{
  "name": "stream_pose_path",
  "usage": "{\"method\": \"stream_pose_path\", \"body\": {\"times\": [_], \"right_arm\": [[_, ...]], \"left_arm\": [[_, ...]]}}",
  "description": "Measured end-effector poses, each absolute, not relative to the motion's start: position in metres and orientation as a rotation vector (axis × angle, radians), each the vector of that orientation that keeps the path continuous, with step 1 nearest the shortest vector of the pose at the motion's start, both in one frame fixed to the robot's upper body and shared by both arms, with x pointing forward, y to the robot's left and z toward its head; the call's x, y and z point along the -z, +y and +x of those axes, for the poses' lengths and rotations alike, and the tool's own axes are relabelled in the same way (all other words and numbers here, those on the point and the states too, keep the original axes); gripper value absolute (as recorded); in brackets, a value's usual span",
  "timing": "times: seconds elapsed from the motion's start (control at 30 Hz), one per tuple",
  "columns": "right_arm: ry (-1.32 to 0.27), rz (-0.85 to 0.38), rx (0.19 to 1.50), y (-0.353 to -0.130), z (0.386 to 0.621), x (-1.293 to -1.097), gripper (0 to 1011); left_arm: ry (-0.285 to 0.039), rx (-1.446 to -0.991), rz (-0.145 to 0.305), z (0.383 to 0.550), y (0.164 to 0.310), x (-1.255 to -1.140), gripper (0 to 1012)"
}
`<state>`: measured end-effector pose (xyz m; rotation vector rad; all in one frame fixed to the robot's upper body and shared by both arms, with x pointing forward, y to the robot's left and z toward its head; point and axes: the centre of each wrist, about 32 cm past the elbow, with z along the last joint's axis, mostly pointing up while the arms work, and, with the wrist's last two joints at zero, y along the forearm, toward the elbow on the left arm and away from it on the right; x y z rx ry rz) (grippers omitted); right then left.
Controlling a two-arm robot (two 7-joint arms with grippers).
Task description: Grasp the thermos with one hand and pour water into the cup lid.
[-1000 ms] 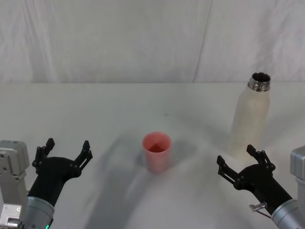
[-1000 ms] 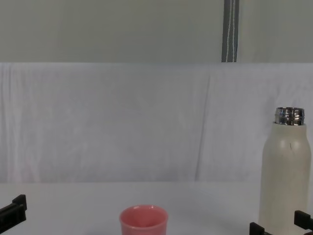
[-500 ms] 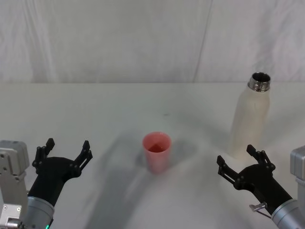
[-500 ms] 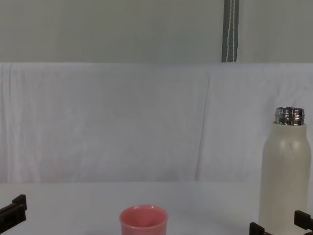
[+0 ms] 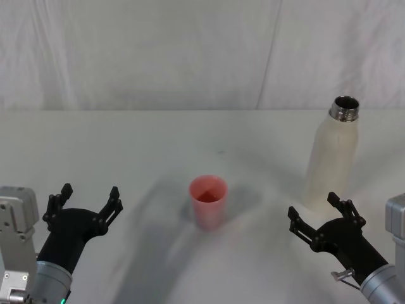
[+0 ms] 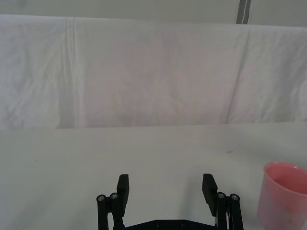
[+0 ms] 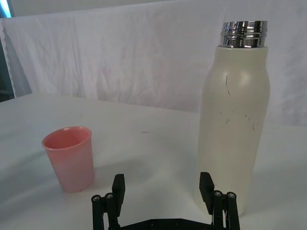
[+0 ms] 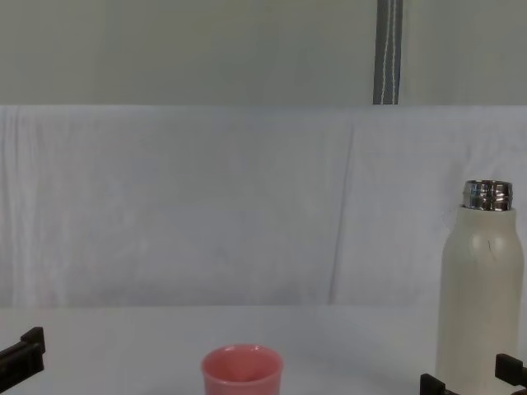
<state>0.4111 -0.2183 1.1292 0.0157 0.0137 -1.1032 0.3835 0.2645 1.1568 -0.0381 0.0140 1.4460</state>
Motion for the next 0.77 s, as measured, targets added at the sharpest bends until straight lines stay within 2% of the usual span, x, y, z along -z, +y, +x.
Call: {"method": "stream_pose_path", "body": {"times": [0.77], "right_arm": [[0.014, 0.016, 1.103, -0.2183, 0.4111, -1.1293, 1001]], "left_arm": [[0.014, -1.446, -0.038, 0.3835, 0.2645, -1.1568, 1001]]}}
